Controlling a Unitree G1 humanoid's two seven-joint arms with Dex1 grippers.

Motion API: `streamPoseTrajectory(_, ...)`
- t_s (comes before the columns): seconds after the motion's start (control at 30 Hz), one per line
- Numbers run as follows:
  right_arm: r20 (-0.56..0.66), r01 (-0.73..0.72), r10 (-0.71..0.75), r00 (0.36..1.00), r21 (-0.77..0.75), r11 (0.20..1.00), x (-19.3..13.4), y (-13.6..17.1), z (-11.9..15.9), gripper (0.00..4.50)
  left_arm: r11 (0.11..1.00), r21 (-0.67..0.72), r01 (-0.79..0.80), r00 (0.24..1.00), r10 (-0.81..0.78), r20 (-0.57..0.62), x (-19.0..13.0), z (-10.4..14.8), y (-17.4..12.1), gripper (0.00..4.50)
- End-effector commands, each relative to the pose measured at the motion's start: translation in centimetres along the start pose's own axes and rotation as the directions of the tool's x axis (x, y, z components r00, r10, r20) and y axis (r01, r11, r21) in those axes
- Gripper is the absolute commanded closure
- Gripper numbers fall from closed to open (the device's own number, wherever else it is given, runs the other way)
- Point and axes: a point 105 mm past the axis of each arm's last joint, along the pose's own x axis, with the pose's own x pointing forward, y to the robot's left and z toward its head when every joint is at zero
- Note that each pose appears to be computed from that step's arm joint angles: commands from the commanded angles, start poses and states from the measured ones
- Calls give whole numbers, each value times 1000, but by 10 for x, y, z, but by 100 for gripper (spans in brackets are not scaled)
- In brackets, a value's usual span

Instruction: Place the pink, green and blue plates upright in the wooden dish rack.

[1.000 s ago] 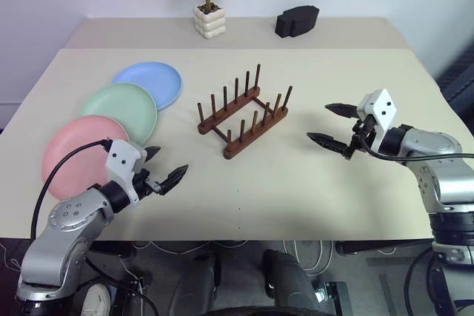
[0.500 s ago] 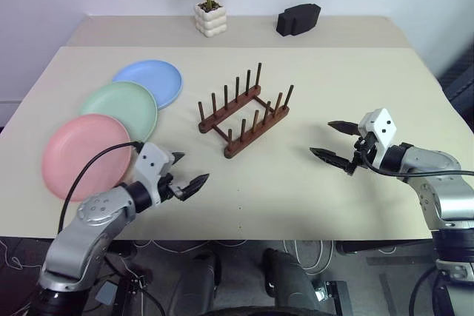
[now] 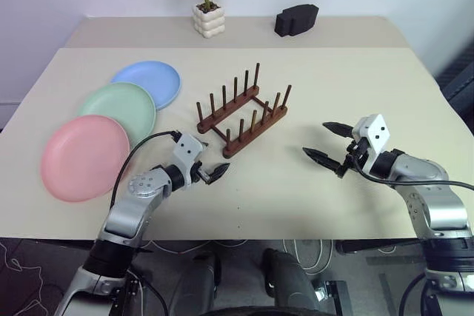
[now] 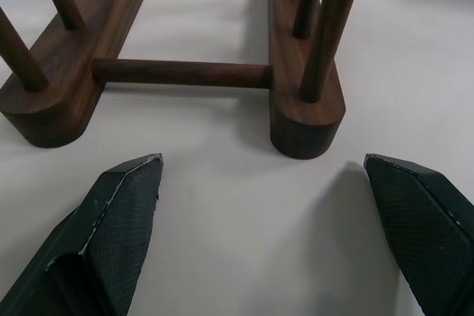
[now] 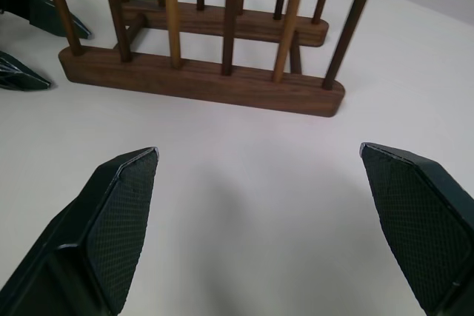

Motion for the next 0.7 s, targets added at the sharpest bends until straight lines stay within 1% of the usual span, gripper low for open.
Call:
streamPoseTrajectory(0.03, 37, 18, -17, 999, -14, 1000, -5, 4, 10, 4, 998, -3, 60, 998, -60, -22, 15, -10, -13, 0)
streamPoseTrajectory(0.1, 35, 29, -28, 999, -8, 1000, -8, 3, 8, 4, 997, 4, 78, 997, -78, -9, 24, -6, -16, 0)
streamPoseTrajectory(0.2, 32, 38, -38, 999, -1, 999, -9, 3, 4, 0, 996, 14, 88, 996, -88, -1, 34, -4, -17, 86)
streamPoseTrajectory(0.3, 35, 46, -46, 998, 9, 999, -10, 4, 2, 0, 995, 21, 94, 996, -95, 3, 38, -3, -17, 223)
streamPoseTrajectory(0.33, 36, 47, -48, 998, 11, 999, -10, 5, 1, 0, 995, 21, 96, 995, -96, 4, 38, -3, -16, 286)
streamPoseTrajectory(0.4, 33, 50, -51, 998, 16, 999, -12, 6, -2, 0, 995, 21, 101, 995, -101, 8, 37, -3, -16, 374)
streamPoseTrajectory(0.6, 10, 56, -56, 998, 22, 998, -17, 7, -10, 0, 989, 40, 140, 990, -141, 26, 35, -1, -19, 374)
streamPoseTrajectory(0.63, -2, 56, -56, 998, 21, 998, -18, 7, -12, 0, 986, 49, 161, 986, -163, 37, 35, 1, -21, 374)
streamPoseTrajectory(0.7, -33, 56, -56, 998, 21, 998, -23, 6, -20, 0, 965, 71, 253, 965, -257, 46, 34, 6, -31, 374)
